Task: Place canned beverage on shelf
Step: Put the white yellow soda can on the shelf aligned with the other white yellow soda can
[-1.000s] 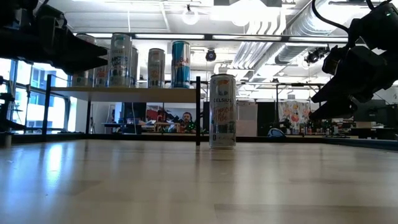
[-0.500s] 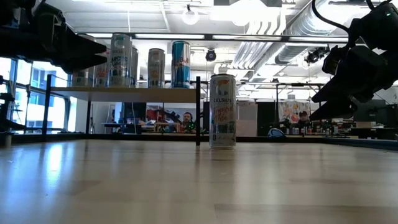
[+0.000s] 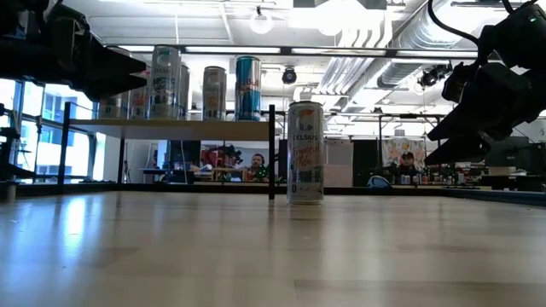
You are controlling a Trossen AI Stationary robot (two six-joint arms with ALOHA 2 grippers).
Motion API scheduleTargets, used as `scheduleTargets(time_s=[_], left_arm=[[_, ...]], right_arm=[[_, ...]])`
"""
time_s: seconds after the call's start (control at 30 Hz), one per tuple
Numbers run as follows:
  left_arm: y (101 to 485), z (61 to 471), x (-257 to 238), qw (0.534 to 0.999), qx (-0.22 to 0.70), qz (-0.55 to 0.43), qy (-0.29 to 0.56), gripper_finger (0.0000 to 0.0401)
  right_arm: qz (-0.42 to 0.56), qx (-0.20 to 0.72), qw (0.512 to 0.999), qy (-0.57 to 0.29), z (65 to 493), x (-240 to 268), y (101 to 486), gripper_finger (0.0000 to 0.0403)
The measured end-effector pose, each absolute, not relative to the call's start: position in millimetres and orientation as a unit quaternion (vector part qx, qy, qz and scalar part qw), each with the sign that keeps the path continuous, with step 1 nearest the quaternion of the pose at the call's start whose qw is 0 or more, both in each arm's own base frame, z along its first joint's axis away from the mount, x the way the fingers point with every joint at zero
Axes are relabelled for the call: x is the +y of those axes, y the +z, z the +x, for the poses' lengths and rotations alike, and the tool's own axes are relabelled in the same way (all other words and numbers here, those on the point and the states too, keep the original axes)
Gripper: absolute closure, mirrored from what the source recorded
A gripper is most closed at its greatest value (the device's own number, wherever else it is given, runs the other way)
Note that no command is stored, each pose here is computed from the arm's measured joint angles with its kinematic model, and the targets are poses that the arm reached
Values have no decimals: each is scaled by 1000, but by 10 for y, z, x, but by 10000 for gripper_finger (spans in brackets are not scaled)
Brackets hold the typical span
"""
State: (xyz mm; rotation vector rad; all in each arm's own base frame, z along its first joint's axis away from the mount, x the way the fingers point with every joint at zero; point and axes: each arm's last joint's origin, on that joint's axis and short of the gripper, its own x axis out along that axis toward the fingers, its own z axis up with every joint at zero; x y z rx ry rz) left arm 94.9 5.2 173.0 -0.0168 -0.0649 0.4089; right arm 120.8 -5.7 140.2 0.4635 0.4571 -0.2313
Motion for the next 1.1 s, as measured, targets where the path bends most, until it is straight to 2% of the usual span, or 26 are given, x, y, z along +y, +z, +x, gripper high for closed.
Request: scheduleTargets(time_s=[0.47,0.77,0.9,1.1], left_arm=[[1730,949,52,979,-32,-8,203,112],[1730,949,52,979,-32,-8,203,112],[1730,949,52,979,-32,-8,203,112],[1731,949,52,979,-32,-8,203,112]], right_arm=[[227,224,941,-114,1208,-57,1402,43],[220,210,939,-159,1205,-84,1406,43],[303,191,920,-161,1215,-77,1422,43],[362,110,920,-106,1286,-60,1596,43]])
